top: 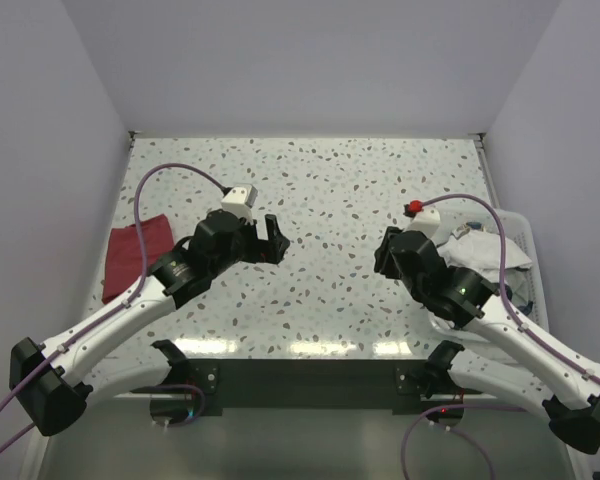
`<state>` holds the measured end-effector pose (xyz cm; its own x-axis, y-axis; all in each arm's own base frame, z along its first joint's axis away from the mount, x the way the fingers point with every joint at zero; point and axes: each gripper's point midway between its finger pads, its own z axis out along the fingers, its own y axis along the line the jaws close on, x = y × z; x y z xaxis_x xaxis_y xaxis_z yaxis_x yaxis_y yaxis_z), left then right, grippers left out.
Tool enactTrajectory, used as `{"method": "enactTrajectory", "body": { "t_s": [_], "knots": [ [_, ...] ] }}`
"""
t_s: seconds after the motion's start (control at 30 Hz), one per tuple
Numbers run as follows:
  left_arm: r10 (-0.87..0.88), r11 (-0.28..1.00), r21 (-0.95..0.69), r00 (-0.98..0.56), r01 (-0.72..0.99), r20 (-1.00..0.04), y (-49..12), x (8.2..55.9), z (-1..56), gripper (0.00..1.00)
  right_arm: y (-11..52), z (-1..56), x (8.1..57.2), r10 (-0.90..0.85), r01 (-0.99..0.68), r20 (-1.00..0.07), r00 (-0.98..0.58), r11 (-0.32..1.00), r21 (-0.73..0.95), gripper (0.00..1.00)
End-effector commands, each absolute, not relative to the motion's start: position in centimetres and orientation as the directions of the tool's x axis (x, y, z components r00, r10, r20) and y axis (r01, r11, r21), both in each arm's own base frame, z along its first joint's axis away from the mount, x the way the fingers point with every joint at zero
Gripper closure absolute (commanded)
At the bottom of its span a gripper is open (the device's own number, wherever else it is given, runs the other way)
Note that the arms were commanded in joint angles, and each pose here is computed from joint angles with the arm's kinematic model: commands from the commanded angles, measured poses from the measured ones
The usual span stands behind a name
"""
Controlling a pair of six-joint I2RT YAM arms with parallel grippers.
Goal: Fold and stack the tank tops
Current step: Grab the tank top from the pile
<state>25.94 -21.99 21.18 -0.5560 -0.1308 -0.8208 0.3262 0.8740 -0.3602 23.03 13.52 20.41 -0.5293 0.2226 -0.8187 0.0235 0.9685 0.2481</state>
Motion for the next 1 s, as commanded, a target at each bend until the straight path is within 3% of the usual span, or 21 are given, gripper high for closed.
{"method": "enactTrajectory", "body": {
  "t_s": [0.0, 0.37, 0.47, 0.7, 0.97],
  "knots": [
    [-0.140, 0.862, -0.363, -0.522, 0.354, -0.841, -22.2, 26.1, 22.1, 0.00, 13.0, 21.2, 23.2, 0.240, 0.056, -0.827, -0.507, 0.967, 0.247, 0.59],
    [-0.129, 0.812, -0.399, -0.536, 0.425, -0.834, -23.5, 25.0, 23.0, 0.00, 12.0, 21.4, 25.2, 0.113, 0.137, -0.809, -0.578, 0.990, 0.040, 0.43],
    [-0.118, 0.805, -0.398, -0.539, 0.439, -0.834, -23.6, 24.9, 23.2, 0.00, 9.1, 21.2, 27.6, 0.154, 0.223, -0.772, -0.616, 0.975, 0.017, 0.43],
    [-0.100, 0.785, -0.405, -0.548, 0.470, -0.831, -24.0, 24.2, 23.7, 0.00, -0.5, 22.1, 30.2, 0.260, 0.538, -0.809, -0.527, 0.839, -0.082, 0.43],
    [-0.087, 0.764, -0.421, -0.568, 0.490, -0.819, -23.9, 23.0, 23.3, 0.00, -3.3, 20.2, 27.4, 0.348, 0.636, -0.799, -0.490, 0.770, -0.054, 0.43]
  ]
}}
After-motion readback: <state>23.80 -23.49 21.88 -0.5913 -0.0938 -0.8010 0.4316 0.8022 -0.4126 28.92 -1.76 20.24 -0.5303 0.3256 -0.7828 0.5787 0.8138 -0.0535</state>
